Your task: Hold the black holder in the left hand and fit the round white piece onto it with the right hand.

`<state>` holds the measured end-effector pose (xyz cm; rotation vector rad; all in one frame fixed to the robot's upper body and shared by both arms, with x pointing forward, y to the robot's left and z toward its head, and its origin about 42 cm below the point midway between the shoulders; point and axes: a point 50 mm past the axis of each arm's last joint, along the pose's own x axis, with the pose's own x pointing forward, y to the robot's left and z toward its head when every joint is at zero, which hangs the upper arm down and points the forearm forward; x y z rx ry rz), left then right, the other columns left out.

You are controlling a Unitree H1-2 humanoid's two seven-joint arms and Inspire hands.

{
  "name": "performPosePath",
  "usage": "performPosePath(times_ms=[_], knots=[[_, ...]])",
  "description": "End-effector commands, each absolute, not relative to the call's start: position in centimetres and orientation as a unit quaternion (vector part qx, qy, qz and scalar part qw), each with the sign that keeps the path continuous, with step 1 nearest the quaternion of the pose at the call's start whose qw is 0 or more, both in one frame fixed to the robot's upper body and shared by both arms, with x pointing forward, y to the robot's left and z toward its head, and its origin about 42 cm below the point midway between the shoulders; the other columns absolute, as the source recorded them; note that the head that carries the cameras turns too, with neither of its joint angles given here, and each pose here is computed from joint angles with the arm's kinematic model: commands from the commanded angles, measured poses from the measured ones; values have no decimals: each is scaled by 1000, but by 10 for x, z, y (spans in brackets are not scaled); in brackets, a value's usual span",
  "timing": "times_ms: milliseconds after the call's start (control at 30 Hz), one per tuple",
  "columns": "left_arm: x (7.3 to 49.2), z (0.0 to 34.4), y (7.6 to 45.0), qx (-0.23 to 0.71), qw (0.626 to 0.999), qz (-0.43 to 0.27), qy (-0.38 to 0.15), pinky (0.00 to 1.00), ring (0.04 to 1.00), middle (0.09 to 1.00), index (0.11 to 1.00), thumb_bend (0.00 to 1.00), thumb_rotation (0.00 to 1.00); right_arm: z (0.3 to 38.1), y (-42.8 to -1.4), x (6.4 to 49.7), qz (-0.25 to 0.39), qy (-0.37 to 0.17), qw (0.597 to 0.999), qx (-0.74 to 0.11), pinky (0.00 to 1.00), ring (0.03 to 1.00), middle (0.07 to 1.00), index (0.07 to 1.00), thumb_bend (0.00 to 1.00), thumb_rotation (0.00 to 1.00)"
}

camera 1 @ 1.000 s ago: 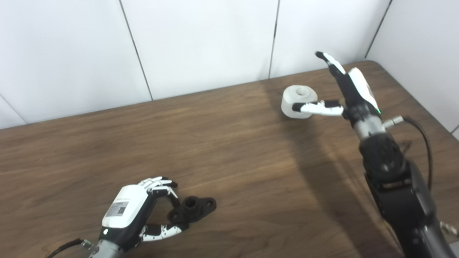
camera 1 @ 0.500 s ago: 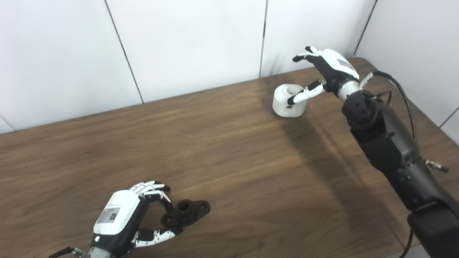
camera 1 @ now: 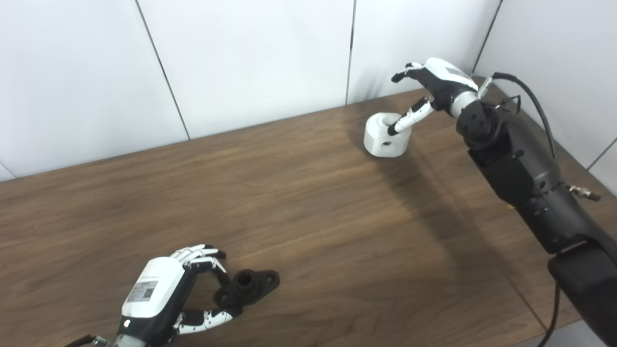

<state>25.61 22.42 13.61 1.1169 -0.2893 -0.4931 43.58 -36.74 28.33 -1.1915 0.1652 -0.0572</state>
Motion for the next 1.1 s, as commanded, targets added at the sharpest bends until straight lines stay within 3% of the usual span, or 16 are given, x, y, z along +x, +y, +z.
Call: performPosePath(times_ms=[0, 600, 1067], knots=[[248, 118, 237, 545, 797, -246, -86, 822, 842, 768, 488, 521, 54, 316, -371, 443, -44, 55, 816, -573, 875, 1000, 971, 820, 1000, 267], [250, 117, 234, 542, 801, -239, -84, 821, 842, 771, 488, 521, 54, 313, -359, 447, 21, 112, 790, -602, 874, 1000, 975, 850, 1000, 344], [250, 117, 233, 544, 801, -236, -85, 826, 844, 772, 488, 522, 53, 303, -353, 447, 24, 113, 786, -607, 881, 1000, 953, 796, 1000, 295]])
